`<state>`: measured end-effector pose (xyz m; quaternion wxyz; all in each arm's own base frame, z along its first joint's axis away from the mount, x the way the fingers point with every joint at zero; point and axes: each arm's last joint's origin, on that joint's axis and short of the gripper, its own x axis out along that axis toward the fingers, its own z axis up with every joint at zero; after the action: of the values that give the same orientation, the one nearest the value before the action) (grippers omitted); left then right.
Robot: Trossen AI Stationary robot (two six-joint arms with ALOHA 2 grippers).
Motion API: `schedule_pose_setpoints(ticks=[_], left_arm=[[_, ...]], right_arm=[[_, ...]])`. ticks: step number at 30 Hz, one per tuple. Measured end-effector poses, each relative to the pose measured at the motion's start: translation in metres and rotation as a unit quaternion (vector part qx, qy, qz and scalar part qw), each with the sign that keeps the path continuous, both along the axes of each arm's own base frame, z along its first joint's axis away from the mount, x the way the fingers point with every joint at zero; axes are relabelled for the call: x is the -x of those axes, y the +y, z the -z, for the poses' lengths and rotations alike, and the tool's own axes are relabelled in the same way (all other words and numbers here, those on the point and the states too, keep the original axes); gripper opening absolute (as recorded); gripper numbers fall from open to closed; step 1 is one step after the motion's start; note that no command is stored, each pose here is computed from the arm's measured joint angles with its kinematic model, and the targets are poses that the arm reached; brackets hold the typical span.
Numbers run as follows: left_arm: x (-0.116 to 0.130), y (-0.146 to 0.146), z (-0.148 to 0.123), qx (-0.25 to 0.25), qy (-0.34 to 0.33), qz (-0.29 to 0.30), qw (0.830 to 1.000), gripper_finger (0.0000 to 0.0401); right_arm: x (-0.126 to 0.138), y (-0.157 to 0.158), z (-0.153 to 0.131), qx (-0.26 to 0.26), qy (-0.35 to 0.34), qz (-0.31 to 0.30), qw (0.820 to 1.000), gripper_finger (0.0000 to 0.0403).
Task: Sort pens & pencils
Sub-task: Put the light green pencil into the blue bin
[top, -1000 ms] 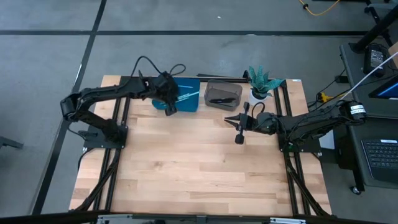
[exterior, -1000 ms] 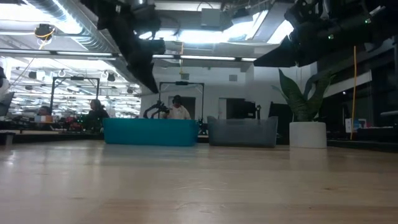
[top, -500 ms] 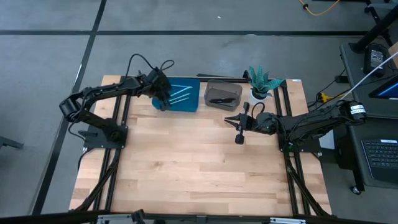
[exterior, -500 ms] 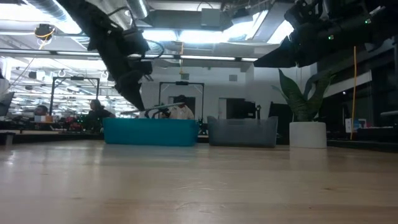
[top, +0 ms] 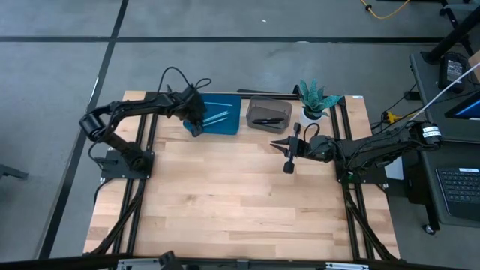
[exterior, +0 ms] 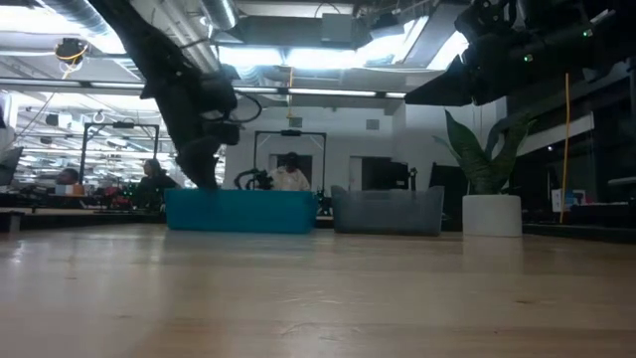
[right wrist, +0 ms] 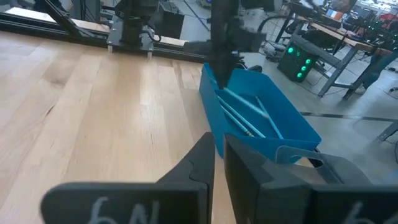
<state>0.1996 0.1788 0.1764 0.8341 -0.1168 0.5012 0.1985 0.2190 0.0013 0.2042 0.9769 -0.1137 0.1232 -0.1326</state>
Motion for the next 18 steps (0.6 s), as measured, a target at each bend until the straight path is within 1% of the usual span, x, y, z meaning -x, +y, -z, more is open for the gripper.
schedule_pose_setpoints(ticks=[3,7,18], left_arm=[[-0.002,0.002,0.009,0.011,0.017,0.007,1.0,0.0016],[-0.008,0.007,0.014,0.018,0.026,0.007,0.999,0.0016],[-0.01,0.009,0.013,0.032,0.04,0.007,0.999,0.0016]], right_arm=[[0.0,0.0,0.0,0.001,0.0,0.0,1.0,0.0037],[0.0,0.0,0.0,0.001,0.0,0.0,1.0,0.0037],[0.0,0.0,0.0,0.003,0.001,-0.001,1.0,0.0037]])
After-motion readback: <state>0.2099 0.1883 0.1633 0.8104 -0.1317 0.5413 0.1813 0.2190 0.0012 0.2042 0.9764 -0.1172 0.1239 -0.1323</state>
